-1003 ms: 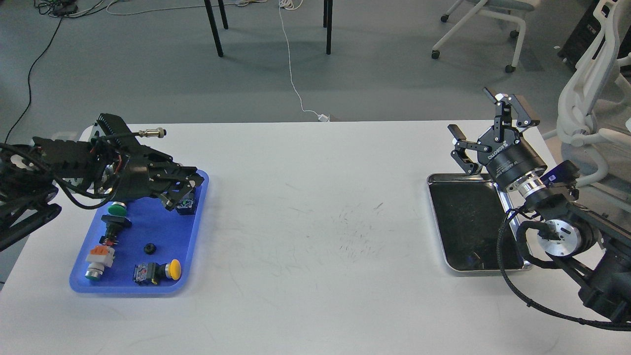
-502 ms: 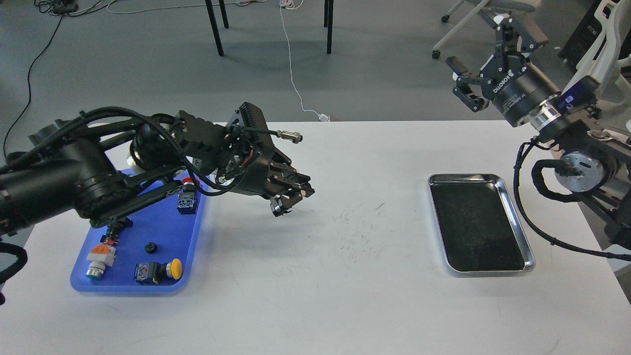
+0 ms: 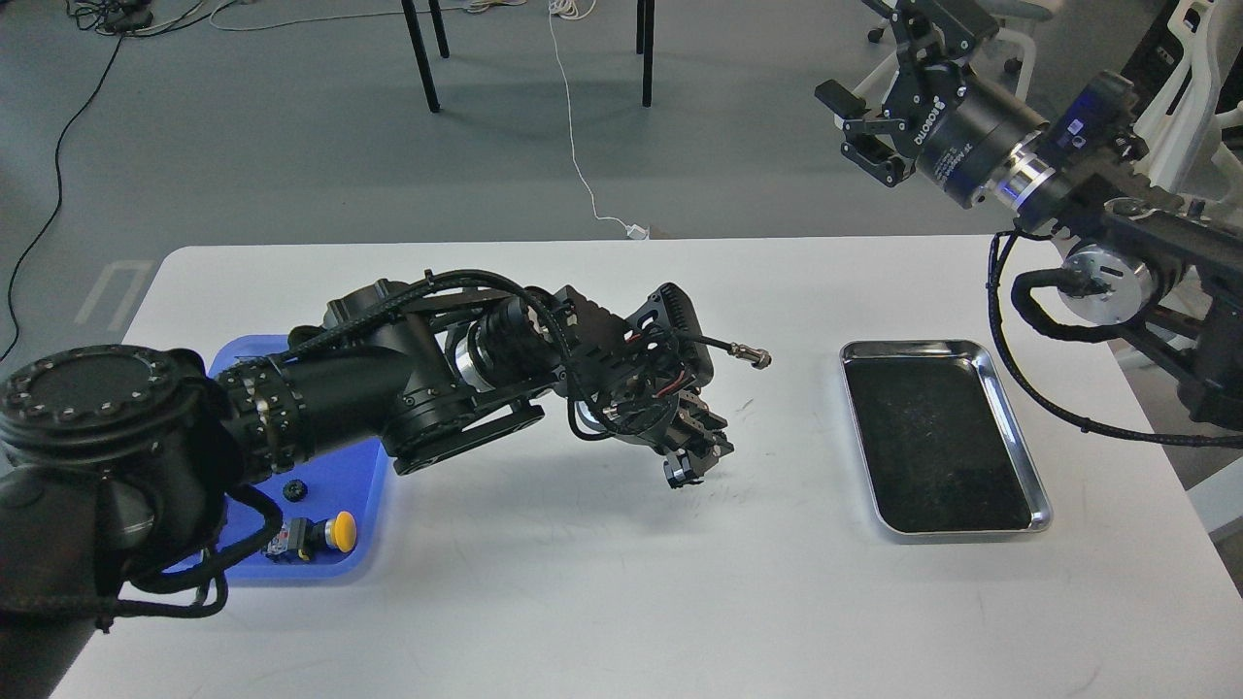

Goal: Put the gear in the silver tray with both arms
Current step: 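Carry the black gear to the table center and open the left gripper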

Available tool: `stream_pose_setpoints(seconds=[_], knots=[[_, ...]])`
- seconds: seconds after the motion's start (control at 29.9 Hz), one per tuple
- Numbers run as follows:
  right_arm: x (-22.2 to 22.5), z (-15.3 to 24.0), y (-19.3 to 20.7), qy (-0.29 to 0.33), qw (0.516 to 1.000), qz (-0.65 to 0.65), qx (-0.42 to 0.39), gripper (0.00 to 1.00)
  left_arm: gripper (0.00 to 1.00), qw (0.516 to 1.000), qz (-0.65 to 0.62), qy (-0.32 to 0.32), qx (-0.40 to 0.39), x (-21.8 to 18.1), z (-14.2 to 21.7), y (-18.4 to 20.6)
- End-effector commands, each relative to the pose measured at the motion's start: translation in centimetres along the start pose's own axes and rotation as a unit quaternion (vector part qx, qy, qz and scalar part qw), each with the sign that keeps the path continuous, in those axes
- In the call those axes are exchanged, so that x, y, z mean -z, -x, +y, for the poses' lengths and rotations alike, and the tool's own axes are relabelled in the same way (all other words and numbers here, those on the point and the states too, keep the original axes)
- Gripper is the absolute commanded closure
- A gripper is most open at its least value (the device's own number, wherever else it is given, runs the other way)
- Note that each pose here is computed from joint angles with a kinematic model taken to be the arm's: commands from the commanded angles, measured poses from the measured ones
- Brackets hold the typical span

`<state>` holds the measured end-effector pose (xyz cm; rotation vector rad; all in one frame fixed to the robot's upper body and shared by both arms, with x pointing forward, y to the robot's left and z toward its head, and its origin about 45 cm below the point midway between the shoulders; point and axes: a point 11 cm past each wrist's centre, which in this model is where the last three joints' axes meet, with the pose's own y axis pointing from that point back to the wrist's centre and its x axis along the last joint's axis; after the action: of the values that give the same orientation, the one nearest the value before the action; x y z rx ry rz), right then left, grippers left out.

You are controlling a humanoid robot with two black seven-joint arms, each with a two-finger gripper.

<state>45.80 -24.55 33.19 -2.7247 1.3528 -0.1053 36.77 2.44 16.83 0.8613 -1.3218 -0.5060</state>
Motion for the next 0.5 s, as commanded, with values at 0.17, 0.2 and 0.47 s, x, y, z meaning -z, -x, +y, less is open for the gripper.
stream_pose_setpoints(seconds=[0.17,0.2,0.47], knots=[[-1.0,0.5,-0.1,0.019,1.0,0.007,0.001,0.01,0.86,0.998,0.017,-0.041,0.035,2.8,0.1,3.2],[-1.0,0.5,-0.1,0.019,1.0,0.007,0.001,0.01,0.86,0.998,0.016,-0.04,0.035,2.7,0.0,3.3],[-1.3,0.6,0.0,0.022,1.0,0.008,0.0,0.01,0.86,0.999,0.01,-0.022,0.027,1.5,-0.4,2.8]])
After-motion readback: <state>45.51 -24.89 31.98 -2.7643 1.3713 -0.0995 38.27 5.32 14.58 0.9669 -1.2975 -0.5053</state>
